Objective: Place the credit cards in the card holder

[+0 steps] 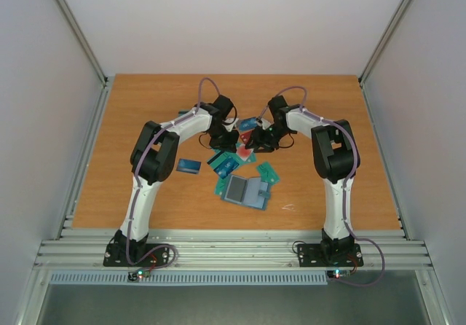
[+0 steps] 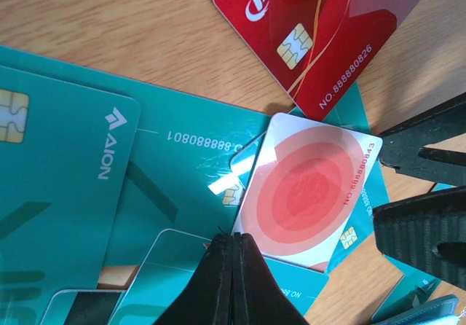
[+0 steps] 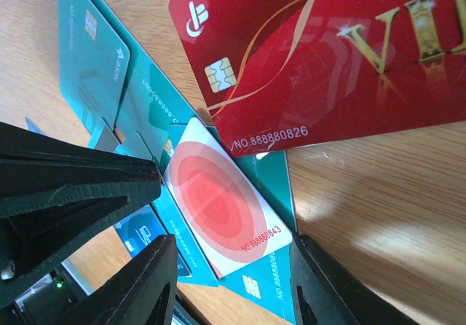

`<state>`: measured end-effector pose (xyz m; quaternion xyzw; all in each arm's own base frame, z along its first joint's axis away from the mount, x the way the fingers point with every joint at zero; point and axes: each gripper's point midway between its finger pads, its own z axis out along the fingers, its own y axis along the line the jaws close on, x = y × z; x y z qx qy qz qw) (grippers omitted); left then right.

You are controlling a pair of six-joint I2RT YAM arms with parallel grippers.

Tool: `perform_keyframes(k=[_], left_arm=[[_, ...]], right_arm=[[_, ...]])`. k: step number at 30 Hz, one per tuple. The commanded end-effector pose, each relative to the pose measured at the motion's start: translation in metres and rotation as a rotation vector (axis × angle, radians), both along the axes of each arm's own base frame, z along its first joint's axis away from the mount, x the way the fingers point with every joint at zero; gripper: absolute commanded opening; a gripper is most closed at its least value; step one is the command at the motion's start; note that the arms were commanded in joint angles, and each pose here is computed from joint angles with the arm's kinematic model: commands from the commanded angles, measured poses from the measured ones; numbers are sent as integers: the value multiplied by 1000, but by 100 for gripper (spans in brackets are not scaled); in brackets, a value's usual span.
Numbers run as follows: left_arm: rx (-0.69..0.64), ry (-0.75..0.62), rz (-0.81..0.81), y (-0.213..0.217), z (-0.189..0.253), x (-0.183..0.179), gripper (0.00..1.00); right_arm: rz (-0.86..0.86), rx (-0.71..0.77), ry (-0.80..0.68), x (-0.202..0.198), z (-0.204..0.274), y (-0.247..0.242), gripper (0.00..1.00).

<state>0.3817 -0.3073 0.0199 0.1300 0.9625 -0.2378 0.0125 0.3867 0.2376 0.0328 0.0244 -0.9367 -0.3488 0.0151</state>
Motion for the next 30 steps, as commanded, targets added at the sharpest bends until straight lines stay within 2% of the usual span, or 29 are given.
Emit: perform_keyframes(k=[1,6,18,24,30], left_arm=[[86,87,-24,11,-48,-25,0],[82,89,-25,10,-48,-25,0],[61,83,-26,7,-41,-24,0],[59,85,-30,6,-39,-24,0],[50,83,-33,6,-34,-25,0]], right_arm=[[33,119,-33,3,23,21,44],[42,200,-58,3,41,30,42],[27,280,-34,3,36,38,38],[19,269,-14,2,27,38,30],[20,222,11,-2,11,39,16]])
